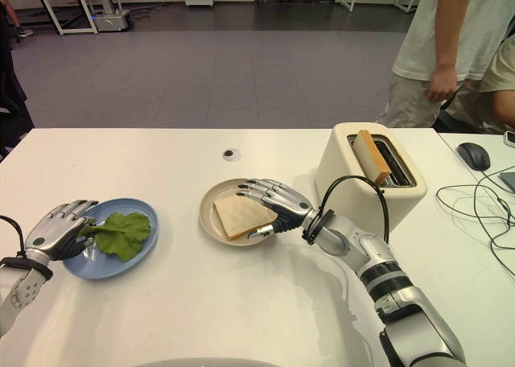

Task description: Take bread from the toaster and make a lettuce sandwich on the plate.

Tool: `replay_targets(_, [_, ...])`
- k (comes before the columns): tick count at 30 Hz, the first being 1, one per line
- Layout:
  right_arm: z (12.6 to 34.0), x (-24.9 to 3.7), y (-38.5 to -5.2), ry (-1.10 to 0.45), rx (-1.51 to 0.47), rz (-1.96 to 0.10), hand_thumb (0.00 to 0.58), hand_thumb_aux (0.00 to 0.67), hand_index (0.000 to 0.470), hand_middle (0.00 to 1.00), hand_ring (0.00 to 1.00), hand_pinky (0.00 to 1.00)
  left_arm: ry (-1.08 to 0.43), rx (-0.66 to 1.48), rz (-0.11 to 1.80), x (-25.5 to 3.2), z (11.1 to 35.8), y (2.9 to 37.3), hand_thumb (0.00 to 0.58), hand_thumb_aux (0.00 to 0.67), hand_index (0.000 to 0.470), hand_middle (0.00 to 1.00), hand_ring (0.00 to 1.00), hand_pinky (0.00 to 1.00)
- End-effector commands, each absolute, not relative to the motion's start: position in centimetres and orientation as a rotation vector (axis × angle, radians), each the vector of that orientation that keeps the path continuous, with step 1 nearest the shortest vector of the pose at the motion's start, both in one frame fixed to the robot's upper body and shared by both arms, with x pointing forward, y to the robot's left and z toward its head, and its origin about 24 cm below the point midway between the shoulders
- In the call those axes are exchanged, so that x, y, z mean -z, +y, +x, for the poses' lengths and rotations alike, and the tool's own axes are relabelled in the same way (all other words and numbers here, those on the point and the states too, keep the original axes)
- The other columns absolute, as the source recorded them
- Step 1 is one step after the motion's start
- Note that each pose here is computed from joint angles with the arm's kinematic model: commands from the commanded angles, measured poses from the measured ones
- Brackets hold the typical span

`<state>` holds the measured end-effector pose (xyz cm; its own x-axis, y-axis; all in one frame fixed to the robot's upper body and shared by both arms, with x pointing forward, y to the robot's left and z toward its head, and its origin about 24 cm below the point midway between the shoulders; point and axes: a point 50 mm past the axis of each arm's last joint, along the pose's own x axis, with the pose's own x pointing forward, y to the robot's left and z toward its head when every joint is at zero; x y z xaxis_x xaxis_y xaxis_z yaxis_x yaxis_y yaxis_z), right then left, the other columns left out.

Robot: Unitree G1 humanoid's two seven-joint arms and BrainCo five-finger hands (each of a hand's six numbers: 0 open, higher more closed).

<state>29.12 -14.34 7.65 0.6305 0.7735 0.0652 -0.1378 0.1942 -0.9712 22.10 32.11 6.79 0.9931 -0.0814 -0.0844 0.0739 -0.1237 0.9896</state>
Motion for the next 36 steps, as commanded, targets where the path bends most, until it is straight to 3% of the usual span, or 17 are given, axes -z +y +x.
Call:
replay_targets(1, [29.2,-7.4,-14.7,-0.620,-0.683,-1.224,0.000,0.000,0.000,0.00,0.00,0.00,-0.066,0.102,1.615,-8.4,21.7,32.1,0.580,0.670,0.470,0.00,0.00,0.00])
replay_targets(9, [29.6,-7.9,-16.8,-0.581,-0.568,-1.168,0.000,0.000,0.000,0.00,0.00,0.00,-0.240,0.003,1.161,-12.6,20.4,32.6,0.580,0.670,0.470,0.00,0.00,0.00])
replay_targets(15, [29.8,-7.2,-17.9,-0.534,-0.514,-1.150,0.000,0.000,0.000,0.00,0.00,0.00,-0.308,0.162,0.955,-11.7,22.0,28.6,0.580,0.670,0.470,0.00,0.00,0.00])
replay_targets(21, [30.1,-6.4,-17.9,-0.503,-0.490,-1.127,0.000,0.000,0.000,0.00,0.00,0.00,-0.358,0.326,0.803,-11.2,26.6,22.4,0.580,0.670,0.470,0.00,0.00,0.00])
replay_targets(28, [30.5,-6.2,-17.9,-0.489,-0.472,-1.110,0.000,0.000,0.000,0.00,0.00,0.00,-0.259,0.457,0.735,-8.8,33.2,15.7,0.580,0.670,0.470,0.00,0.00,0.00])
replay_targets(36, [30.5,-6.2,-17.8,-0.493,-0.462,-1.094,0.000,0.000,0.000,0.00,0.00,0.00,-0.157,0.480,0.728,-6.8,35.8,13.2,0.580,0.670,0.470,0.00,0.00,0.00])
